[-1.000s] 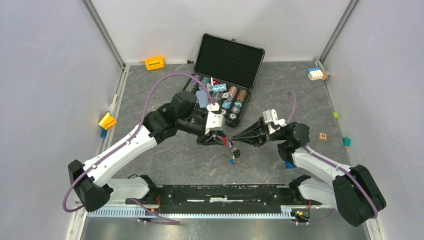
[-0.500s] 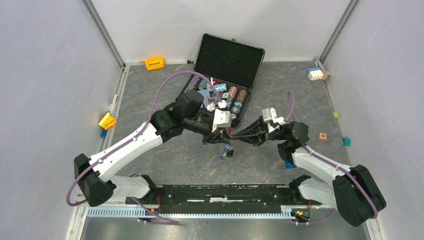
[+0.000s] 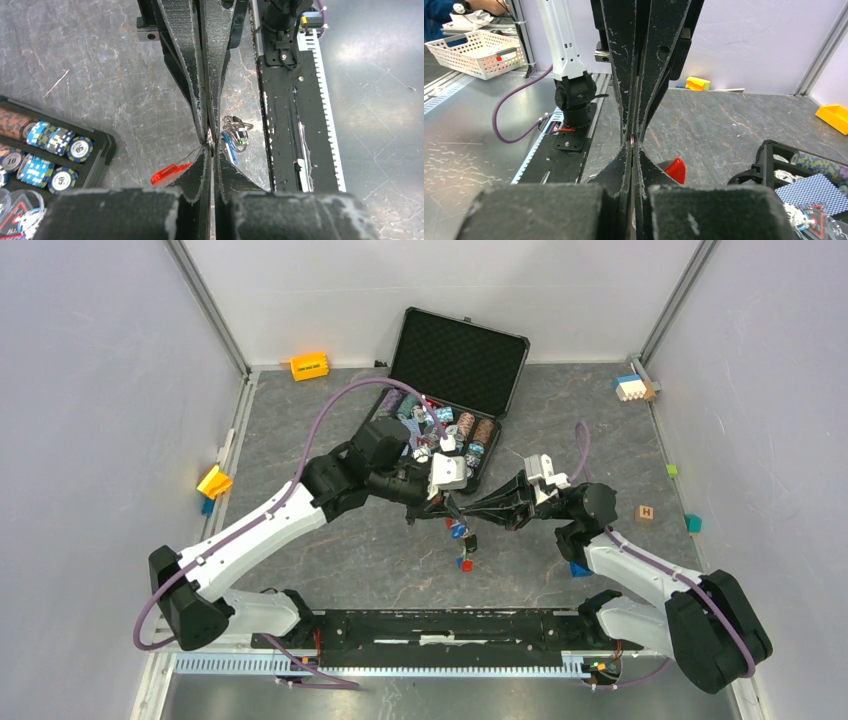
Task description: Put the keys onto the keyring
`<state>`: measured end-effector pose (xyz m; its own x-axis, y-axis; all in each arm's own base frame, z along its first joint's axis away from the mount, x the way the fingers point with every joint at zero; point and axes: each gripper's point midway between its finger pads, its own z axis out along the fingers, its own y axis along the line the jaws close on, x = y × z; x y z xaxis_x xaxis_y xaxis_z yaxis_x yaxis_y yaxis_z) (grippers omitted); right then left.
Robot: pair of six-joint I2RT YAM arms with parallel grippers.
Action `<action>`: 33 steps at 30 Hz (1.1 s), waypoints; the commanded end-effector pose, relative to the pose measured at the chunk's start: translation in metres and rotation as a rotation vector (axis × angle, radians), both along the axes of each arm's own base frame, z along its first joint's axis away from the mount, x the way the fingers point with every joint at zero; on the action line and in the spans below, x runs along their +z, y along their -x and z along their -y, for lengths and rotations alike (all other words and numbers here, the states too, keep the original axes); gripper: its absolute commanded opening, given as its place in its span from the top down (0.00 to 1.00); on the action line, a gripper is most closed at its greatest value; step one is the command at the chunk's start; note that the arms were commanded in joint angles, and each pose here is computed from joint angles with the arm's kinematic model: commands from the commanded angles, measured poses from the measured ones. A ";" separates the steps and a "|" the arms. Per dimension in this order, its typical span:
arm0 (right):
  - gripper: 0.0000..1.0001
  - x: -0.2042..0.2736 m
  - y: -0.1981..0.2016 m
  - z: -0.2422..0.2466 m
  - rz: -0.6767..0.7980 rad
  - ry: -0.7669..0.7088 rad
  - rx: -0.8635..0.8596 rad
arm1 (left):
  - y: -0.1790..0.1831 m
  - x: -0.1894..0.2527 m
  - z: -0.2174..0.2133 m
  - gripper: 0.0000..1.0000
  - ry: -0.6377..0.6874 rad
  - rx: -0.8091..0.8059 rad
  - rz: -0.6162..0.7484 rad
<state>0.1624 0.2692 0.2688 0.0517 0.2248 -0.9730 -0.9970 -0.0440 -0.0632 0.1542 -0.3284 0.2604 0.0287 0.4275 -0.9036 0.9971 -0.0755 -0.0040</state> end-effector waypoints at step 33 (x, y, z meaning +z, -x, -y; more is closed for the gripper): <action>0.68 0.010 0.003 0.000 0.049 -0.022 0.016 | -0.007 0.005 -0.008 0.98 -0.451 0.063 0.094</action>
